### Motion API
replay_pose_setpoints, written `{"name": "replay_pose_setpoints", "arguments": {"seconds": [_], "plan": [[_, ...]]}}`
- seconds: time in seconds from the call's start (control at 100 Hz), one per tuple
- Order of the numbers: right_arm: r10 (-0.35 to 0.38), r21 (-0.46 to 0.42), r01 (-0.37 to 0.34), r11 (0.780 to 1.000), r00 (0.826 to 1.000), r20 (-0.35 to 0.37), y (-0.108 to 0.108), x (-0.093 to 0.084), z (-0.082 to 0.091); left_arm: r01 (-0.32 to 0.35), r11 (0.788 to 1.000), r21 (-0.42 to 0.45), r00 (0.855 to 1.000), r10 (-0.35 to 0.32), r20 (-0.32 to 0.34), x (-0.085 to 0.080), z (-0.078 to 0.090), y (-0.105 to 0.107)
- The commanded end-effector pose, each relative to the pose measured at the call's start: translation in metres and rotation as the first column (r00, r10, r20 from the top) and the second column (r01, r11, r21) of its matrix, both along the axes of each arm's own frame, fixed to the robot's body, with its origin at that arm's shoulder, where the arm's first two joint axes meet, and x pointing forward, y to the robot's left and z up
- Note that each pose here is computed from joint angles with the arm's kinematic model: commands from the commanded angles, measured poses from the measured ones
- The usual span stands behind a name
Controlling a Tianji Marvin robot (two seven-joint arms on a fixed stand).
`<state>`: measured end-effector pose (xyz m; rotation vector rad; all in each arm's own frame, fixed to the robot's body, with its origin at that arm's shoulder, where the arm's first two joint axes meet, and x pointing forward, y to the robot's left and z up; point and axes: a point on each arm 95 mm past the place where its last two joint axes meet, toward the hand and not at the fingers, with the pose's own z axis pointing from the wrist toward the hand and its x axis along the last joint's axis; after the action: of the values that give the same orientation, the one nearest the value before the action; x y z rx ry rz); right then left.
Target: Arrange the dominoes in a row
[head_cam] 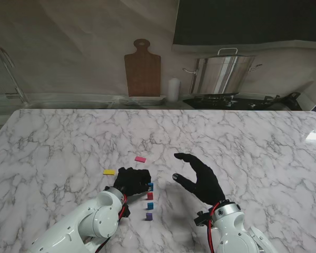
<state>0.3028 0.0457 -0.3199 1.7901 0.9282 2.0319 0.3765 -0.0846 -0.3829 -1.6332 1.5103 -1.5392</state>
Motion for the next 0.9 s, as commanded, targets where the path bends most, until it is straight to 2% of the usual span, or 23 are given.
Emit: {"name": "replay_pose_setpoints", "arguments": {"seconds": [0.0, 0.89], "plan": [[-0.003, -0.002, 0.003, 1.000, 1.000, -0.008, 0.0005, -0.0015, -0.0014, 0.013, 1.000, 0.002, 1.000, -0.013, -0.010, -0.0013, -0.0001, -0.0017], [-0.003, -0.001, 0.003, 1.000, 1.000, -0.008, 0.0003, -0.0013, -0.0012, 0.018, 1.000, 0.017, 1.000, -0.018, -0.018, -0.0027, 0.0007, 0.0002]]}}
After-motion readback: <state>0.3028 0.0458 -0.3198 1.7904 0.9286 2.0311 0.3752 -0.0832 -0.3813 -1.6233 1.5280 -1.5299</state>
